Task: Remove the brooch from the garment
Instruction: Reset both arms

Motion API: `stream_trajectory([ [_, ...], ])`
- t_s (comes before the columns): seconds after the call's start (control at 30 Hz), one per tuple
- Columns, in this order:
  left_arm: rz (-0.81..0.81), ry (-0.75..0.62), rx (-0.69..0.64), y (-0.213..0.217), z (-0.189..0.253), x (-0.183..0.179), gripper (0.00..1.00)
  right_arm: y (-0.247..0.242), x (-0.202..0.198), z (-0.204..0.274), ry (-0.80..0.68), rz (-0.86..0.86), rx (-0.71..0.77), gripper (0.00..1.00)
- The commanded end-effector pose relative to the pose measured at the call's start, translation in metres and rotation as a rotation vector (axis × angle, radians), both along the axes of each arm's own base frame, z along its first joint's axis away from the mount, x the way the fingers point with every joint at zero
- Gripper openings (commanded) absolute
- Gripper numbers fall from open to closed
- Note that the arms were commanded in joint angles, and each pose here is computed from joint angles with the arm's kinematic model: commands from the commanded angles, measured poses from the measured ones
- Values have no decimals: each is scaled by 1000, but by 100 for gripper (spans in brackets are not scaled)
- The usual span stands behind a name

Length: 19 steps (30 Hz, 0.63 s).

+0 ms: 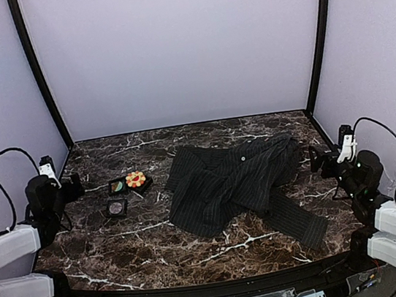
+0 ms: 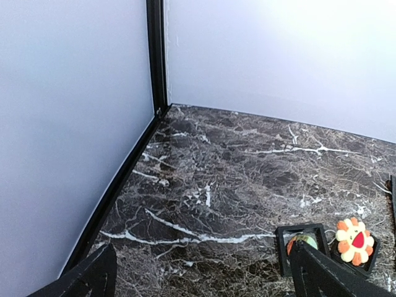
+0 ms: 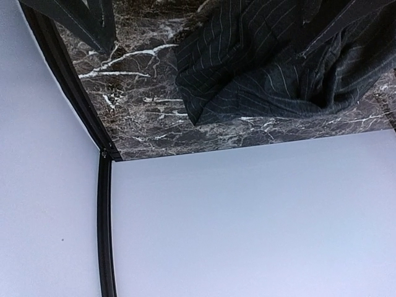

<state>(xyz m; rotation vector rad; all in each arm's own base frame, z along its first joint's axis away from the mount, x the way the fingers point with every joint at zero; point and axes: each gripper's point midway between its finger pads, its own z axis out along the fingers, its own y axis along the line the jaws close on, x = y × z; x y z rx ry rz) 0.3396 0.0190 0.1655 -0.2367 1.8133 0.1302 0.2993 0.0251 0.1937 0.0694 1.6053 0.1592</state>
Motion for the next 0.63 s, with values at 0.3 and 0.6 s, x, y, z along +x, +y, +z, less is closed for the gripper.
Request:
stream_trajectory([
  [0.3,4,-121,74,4,16,-14,99,-8,-4,10,-96,-40,-31,99],
  [0.6,-15,-126,81,2,14,-16,99,-11,-3,10,-94,-62,-25,99],
])
